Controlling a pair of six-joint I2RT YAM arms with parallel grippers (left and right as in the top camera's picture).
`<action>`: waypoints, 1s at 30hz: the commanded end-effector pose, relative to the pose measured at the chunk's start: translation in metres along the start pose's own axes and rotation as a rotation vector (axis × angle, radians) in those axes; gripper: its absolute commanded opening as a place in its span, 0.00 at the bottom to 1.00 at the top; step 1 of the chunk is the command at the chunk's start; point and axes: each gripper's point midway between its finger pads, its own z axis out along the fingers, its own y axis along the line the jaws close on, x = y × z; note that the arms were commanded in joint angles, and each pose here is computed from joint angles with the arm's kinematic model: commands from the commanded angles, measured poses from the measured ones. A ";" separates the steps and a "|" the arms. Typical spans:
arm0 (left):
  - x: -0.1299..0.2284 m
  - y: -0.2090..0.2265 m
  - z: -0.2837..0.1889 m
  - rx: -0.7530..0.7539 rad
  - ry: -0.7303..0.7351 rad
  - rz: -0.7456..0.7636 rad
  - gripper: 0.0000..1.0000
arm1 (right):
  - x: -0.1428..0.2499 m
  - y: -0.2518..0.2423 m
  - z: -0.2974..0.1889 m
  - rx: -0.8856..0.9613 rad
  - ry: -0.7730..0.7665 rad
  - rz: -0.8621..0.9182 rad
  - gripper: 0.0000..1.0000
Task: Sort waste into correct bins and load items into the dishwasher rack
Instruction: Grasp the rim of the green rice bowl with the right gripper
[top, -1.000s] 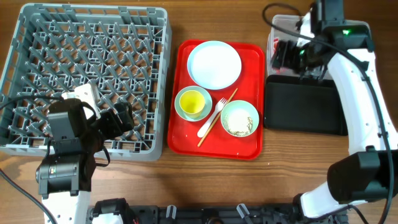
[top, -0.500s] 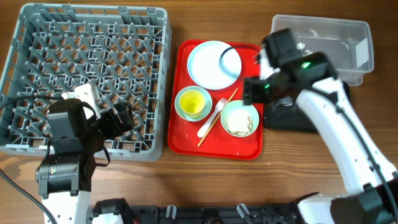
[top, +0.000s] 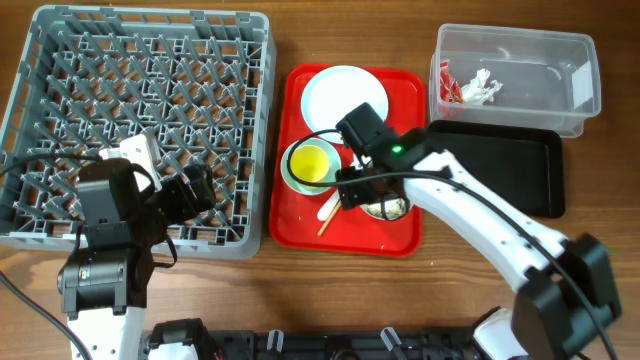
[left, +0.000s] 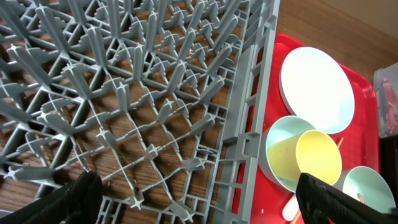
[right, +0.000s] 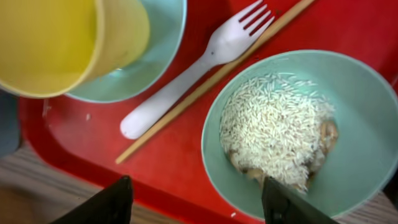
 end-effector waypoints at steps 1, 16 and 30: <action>-0.006 -0.004 -0.004 0.012 -0.013 -0.003 1.00 | 0.005 -0.006 0.026 0.047 0.053 0.013 0.63; -0.006 -0.004 -0.004 0.013 -0.014 -0.003 1.00 | 0.013 -0.010 0.069 0.090 0.140 0.090 0.20; -0.006 -0.004 -0.004 0.013 -0.014 -0.003 1.00 | 0.014 -0.011 0.068 0.091 0.144 0.090 0.04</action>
